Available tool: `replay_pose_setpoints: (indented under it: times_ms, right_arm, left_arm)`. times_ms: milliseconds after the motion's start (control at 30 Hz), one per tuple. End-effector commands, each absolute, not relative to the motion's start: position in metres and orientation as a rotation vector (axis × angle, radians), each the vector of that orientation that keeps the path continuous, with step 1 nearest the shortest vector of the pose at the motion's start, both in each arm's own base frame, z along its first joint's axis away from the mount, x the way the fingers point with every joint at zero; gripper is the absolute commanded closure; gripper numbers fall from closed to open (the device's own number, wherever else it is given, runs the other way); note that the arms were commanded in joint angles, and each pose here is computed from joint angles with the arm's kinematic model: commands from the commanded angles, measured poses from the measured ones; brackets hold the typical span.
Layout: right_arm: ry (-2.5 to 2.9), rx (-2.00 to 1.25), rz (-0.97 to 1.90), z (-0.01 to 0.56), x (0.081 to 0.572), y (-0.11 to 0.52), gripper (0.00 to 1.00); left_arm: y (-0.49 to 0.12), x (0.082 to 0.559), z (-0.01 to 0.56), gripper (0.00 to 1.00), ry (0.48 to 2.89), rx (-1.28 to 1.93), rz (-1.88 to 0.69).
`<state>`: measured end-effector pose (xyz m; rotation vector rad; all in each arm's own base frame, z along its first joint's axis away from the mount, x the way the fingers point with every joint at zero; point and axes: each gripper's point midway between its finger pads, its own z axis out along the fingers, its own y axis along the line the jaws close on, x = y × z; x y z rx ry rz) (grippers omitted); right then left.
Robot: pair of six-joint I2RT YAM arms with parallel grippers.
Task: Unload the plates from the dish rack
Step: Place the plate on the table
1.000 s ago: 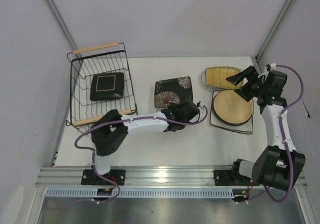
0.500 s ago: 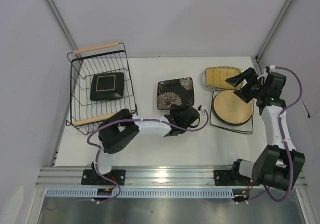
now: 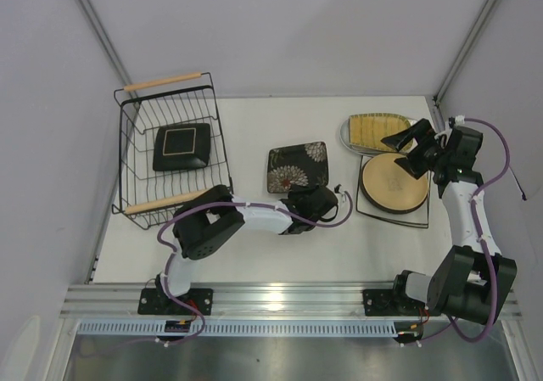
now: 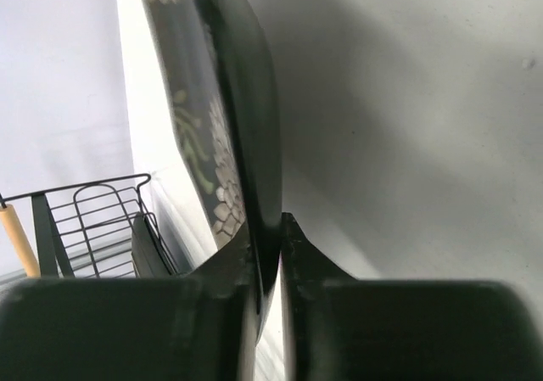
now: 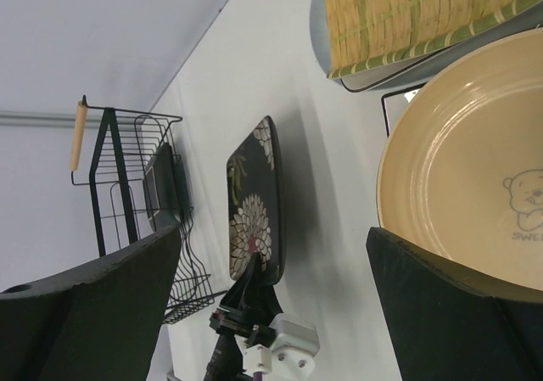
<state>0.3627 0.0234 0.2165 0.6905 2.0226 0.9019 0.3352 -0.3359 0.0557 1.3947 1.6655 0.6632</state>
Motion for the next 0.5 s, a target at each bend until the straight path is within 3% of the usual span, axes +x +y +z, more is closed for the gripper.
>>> replay_pose_setpoints:
  times_ms: [0,233,467]
  right_arm:
    - [1.969,0.636,0.911,0.233,0.362,0.025,0.0]
    - [1.974,0.639,0.907,0.231,0.36,0.025,0.0]
    - [1.977,0.646,0.902,0.23,0.359,0.023,0.0]
  left_arm:
    - [-0.345,0.343,0.081,0.79,1.655,1.192,0.64]
    - [-0.342,0.34,0.076,0.68,1.683,1.171,0.614]
    - [-0.343,0.325,0.072,0.46,1.756,1.166,0.554]
